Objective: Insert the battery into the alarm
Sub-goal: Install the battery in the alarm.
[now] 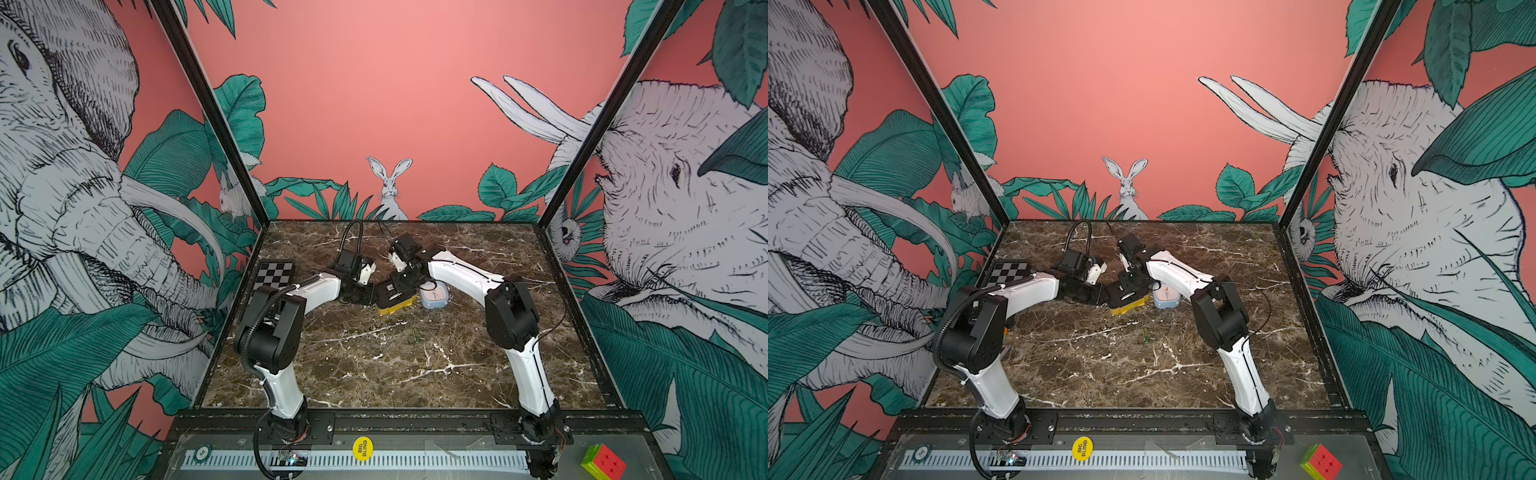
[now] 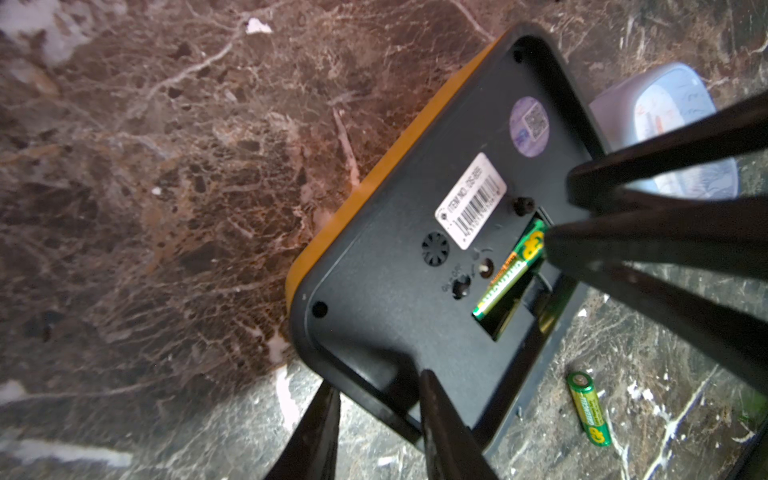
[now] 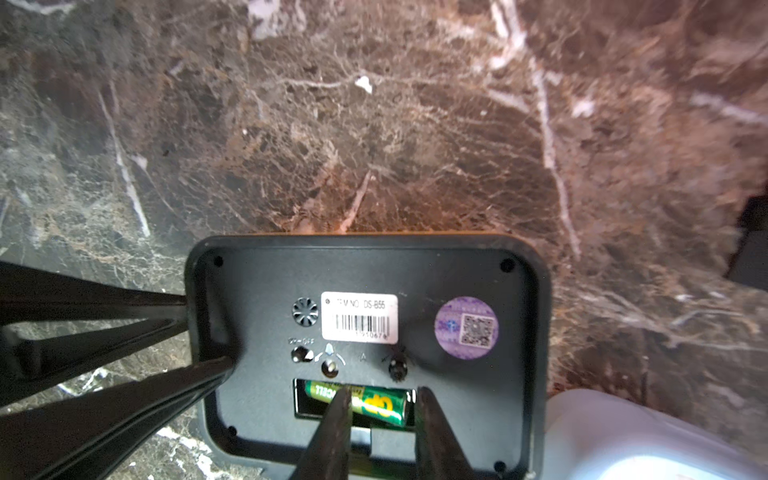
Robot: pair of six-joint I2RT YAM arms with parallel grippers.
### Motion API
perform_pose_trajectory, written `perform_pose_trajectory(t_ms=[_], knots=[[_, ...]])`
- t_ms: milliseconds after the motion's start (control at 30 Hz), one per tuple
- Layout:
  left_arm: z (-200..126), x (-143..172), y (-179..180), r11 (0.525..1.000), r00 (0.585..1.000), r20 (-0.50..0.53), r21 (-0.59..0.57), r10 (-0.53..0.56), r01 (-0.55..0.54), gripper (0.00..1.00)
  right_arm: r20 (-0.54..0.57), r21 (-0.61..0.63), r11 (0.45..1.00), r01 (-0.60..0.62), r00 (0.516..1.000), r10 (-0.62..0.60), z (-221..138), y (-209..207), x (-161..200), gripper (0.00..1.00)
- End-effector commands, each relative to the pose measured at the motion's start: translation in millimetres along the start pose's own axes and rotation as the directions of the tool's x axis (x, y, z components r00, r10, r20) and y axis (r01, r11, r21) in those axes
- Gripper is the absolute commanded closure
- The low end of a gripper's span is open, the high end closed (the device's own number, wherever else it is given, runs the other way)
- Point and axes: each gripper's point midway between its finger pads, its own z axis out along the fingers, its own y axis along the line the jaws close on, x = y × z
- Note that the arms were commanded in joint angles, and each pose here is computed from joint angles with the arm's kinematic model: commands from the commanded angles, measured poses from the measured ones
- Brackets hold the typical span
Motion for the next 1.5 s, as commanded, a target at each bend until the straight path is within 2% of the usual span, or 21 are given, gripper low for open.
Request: perform_pose_trajectory(t_ms=[0, 467, 967, 1100, 1333, 1467], knots=[[14.6, 36.7, 22.5, 0.995, 0.993, -0.112, -0.096, -0.038, 0.027, 0.66, 0.054, 0.02, 1.0, 0.012, 0.998, -0.013, -23.3, 0.8, -12.7, 0.71], [15.6, 37.5, 23.4, 0.995, 0.992, -0.115, -0.098, -0.043, 0.032, 0.66, -0.086, -0.018, 1.0, -0.01, 0.996, 0.008, 5.1, 2.1, 22.7, 0.83], [16.4, 38.6, 24.1, 0.994, 0.992, -0.119, -0.1, -0.046, 0.034, 0.66, -0.165, -0.005, 1.0, -0.024, 0.986, 0.023, 21.6, -3.9, 46.6, 0.91], [16.9, 38.1, 23.5, 0.995, 0.992, -0.12, -0.098, -0.045, 0.033, 0.66, -0.148, -0.013, 1.0, -0.022, 0.989, 0.02, 19.9, -2.0, 40.5, 0.91], [17.0, 38.3, 23.3, 0.995, 0.992, -0.123, -0.097, -0.042, 0.03, 0.67, -0.033, -0.007, 1.0, -0.007, 0.999, 0.007, -2.0, -0.6, 16.7, 0.89], [17.3, 38.9, 23.4, 0.995, 0.991, -0.126, -0.096, -0.044, 0.032, 0.67, -0.023, 0.002, 1.0, -0.005, 1.0, 0.005, -2.9, -1.4, 12.2, 0.87]])
